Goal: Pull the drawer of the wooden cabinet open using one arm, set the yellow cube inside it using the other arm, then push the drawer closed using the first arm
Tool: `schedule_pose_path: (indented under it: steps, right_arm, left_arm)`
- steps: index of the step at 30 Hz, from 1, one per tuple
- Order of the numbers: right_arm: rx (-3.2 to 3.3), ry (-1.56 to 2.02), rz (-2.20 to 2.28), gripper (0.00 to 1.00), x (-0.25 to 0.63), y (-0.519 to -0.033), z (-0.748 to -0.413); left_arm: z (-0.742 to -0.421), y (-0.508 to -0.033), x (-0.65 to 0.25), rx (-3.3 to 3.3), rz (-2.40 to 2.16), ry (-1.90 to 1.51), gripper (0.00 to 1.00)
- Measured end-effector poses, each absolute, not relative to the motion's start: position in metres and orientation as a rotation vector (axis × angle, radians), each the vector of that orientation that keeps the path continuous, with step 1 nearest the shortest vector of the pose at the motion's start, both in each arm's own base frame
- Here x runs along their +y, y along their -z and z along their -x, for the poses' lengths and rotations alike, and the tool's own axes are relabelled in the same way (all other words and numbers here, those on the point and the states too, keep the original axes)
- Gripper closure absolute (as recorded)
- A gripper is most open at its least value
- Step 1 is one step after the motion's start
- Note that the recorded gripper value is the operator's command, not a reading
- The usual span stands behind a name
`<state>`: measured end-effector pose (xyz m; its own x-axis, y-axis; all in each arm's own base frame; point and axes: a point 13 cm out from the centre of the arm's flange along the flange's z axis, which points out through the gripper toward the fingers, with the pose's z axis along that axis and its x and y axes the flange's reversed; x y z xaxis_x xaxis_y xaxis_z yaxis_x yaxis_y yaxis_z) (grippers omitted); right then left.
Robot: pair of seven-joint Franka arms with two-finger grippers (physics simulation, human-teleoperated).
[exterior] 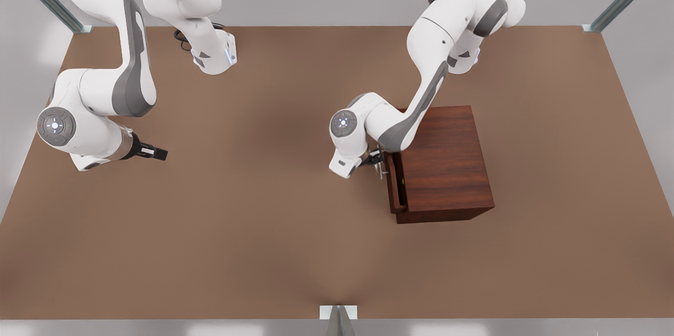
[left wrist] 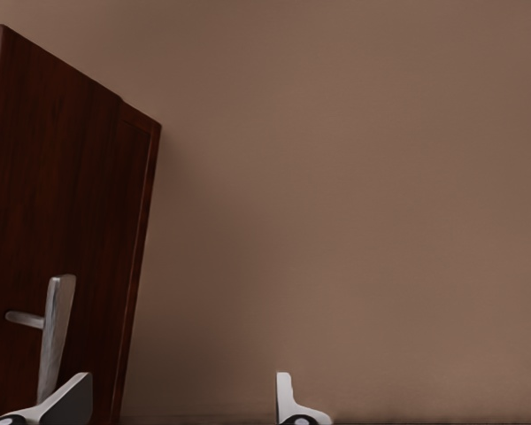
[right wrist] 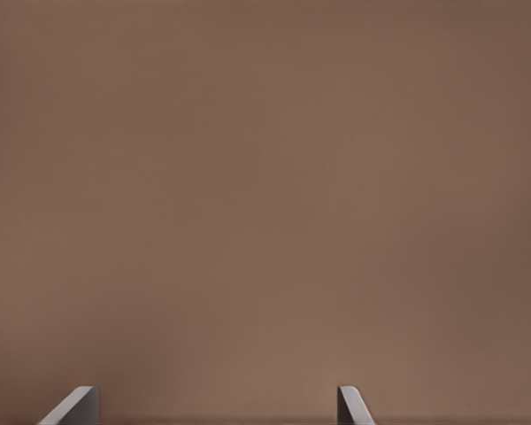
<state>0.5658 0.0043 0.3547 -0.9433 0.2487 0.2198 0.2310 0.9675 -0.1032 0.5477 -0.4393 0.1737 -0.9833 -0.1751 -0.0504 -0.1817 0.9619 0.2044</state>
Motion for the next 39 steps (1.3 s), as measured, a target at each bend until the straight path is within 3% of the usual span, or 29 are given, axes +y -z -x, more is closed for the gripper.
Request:
schedule_pose_path:
  steps: [29,31,35,37,38,39]
  right_arm:
    - [-2.888,-0.111,0.352,0.0,0.002,-0.356,-0.567]
    - [-2.888,-0.112,0.352,0.0,0.002,-0.356,-0.567]
    - [-2.891,-0.112,0.352,0.0,0.002,-0.359,-0.568]
    - [-2.891,-0.112,0.351,0.0,0.002,-0.359,-0.568]
    - [-2.891,-0.112,0.351,0.0,0.002,-0.359,-0.568]
    - [-2.89,-0.112,0.351,0.0,0.002,-0.359,-0.568]
  left_arm:
    - [-0.566,-0.17,-0.397,3.113,0.227,-0.375,0.0]
    - [-0.576,-0.197,-0.402,3.087,0.24,-0.323,0.0]
    - [-0.612,-0.347,-0.391,2.978,0.356,-0.115,0.0]
    - [-0.664,-0.397,-0.25,2.942,0.59,-0.133,0.0]
    - [-0.67,-0.41,-0.162,2.945,0.722,-0.148,0.0]
    - [-0.64,-0.405,-0.094,2.979,0.805,-0.174,0.0]
